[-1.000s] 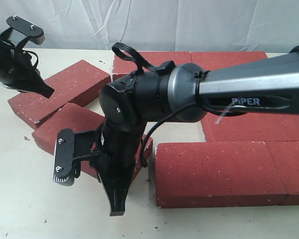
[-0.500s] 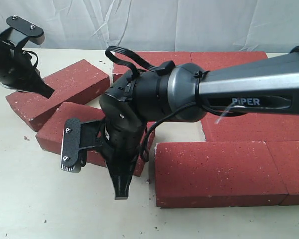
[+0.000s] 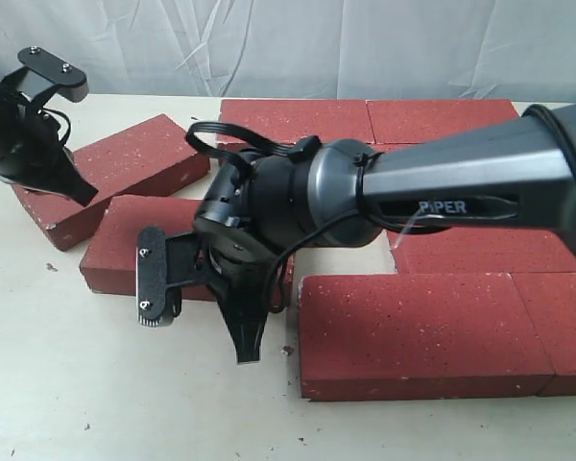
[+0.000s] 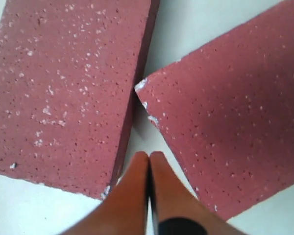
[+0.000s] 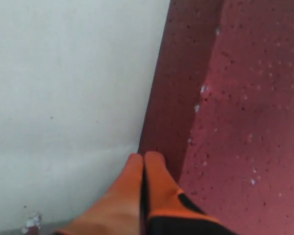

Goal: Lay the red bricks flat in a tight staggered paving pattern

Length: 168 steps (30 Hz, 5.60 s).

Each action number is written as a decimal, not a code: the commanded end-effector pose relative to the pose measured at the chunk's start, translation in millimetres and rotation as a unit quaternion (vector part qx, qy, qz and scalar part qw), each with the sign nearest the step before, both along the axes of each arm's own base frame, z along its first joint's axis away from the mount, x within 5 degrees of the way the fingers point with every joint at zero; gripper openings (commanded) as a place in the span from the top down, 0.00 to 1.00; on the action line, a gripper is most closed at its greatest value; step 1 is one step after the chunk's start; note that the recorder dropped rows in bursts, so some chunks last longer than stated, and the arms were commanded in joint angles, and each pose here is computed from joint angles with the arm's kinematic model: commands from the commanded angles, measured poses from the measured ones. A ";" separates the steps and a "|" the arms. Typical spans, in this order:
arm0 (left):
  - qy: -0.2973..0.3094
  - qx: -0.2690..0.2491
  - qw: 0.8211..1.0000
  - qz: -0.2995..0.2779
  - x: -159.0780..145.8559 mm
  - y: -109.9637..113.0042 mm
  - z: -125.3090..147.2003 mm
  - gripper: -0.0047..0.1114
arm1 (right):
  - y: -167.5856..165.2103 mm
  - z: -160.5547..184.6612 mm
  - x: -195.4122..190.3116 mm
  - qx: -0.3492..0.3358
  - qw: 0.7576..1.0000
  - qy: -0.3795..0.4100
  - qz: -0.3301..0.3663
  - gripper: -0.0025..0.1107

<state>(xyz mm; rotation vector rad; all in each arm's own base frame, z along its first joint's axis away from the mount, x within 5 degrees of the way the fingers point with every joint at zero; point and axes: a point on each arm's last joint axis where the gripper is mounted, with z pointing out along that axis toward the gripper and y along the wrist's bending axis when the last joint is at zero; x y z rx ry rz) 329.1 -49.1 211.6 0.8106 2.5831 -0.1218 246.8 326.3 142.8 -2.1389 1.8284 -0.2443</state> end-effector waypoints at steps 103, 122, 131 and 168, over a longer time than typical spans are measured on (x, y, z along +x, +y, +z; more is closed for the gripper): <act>0.122 -0.124 0.982 -0.067 -6.8 -22.0 -74.6 0.96 | -173.0 66.8 86.0 0.166 0.933 0.014 -0.319 0.99; 0.098 -0.091 0.987 -0.091 -1.5 -42.4 -84.5 0.96 | -172.1 66.8 85.6 0.172 0.930 0.019 -0.324 0.99; 0.087 -0.104 0.991 -0.023 7.1 -31.4 -76.7 0.96 | -171.9 66.9 85.6 0.174 0.929 0.019 -0.325 0.99; 0.056 -0.097 0.990 -0.089 -0.2 -90.9 -84.1 0.96 | -171.9 66.9 85.6 0.174 0.929 0.019 -0.326 0.99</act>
